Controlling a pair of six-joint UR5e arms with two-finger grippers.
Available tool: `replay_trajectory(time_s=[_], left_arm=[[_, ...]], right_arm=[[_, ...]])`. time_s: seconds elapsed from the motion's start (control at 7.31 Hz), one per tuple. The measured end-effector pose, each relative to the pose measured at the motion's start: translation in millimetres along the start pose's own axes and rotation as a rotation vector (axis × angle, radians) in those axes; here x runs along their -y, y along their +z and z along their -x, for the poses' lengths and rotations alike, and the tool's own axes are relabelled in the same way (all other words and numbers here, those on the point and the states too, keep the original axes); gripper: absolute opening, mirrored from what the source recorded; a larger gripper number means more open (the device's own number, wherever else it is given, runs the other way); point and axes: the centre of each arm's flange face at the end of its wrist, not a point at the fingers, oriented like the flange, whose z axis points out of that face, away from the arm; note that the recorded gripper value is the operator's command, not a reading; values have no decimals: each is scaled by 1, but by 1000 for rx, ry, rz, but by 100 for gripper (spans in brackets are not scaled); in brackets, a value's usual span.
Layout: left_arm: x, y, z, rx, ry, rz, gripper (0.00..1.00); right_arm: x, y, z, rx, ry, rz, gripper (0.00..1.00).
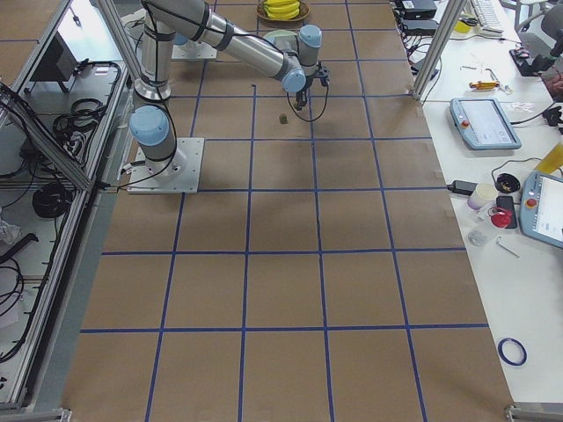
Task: Collect all strawberries into plate
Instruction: 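Carry the strawberry toward the plate and release it beside the first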
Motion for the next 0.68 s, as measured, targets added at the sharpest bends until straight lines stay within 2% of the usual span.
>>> replay_trajectory(time_s=[0.27, 0.41, 0.55, 0.68], left_arm=[[-1, -2, 0, 0, -1, -4, 100], [-1, -2, 0, 0, -1, -5, 100], [-1, -3, 0, 0, -1, -6, 100], [-1, -3, 0, 0, -1, -6, 100]], right_arm=[[-9, -18, 62, 107, 169, -54, 0], [-18, -22, 104, 141, 211, -73, 0], [-24, -14, 135, 143, 227, -74, 3], [-28, 2, 150, 132, 230, -61, 22]])
